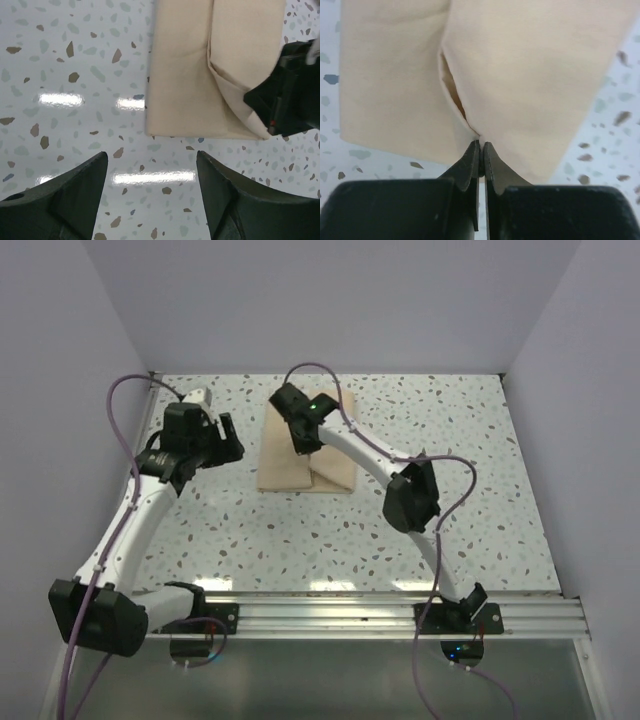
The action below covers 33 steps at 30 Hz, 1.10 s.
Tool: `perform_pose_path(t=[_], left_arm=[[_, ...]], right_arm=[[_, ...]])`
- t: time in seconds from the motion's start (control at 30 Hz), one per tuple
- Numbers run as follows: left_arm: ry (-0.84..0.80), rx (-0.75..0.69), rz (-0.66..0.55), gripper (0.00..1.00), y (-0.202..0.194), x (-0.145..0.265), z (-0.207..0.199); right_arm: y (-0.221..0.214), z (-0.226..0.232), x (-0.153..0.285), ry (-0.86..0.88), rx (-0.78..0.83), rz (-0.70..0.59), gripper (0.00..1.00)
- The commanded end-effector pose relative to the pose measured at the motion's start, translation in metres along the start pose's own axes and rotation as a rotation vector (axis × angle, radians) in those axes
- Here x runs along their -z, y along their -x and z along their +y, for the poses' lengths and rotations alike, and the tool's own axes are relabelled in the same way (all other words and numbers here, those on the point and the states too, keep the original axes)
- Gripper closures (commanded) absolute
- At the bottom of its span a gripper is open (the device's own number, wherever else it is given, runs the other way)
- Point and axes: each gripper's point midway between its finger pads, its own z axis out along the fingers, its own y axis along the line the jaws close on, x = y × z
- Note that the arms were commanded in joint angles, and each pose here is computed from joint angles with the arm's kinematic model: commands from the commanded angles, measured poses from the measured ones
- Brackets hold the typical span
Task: Open and lay out the surgical kit
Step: Open the surgical kit at the center of the board.
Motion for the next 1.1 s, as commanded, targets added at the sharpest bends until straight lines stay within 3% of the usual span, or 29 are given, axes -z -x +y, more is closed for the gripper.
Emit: perform_pose_path(t=[0.0,0.17,0.33,0.37,0.4,0.5,0.87,0.97,1.0,1.07], left_arm=[[-0.027,-0.087,-0.078,0.25,0.036,-0.012,-0.036],[-0.077,-0.177,-0.012,0.27,0.024,-0.047,-0.081],[-0.049,-0.328,0.114,0.27,-0.029,-0.094,-0.109],[-0.047,-0.362,0.125,0.27,-0.038,-0.098,-0.12],[-0.019,-0.389,0.172,0.27,-0.055,-0.112,-0.118],[0.025,-0.44,0.24,0.27,-0.085,-0.131,-0.124],[0.166,-0.559,0.344,0.3,-0.127,-0.175,-0.113],[0.169,-0.576,0.355,0.41,-0.132,-0.184,-0.114],[0.168,-0.578,0.356,0.56,-0.132,-0.186,-0.114],[0.154,-0.585,0.344,0.72,-0.127,-0.189,-0.121]], right_arm=[[0.061,-0.091,0.096,-0.091,-0.189,-0.208,1.0],[0.019,-0.172,0.099,-0.252,-0.266,-0.145,1.0],[-0.04,-0.217,0.094,-0.366,-0.285,-0.037,1.0],[-0.047,-0.221,0.093,-0.374,-0.285,-0.018,0.9],[-0.055,-0.226,0.094,-0.394,-0.281,0.003,0.47],[-0.073,-0.252,0.094,-0.489,-0.294,0.057,0.06],[-0.05,-0.276,0.106,-0.493,-0.35,0.018,0.05],[-0.043,-0.275,0.106,-0.484,-0.358,0.012,0.05],[-0.042,-0.273,0.105,-0.478,-0.359,0.01,0.05],[-0.039,-0.273,0.104,-0.474,-0.357,0.007,0.06]])
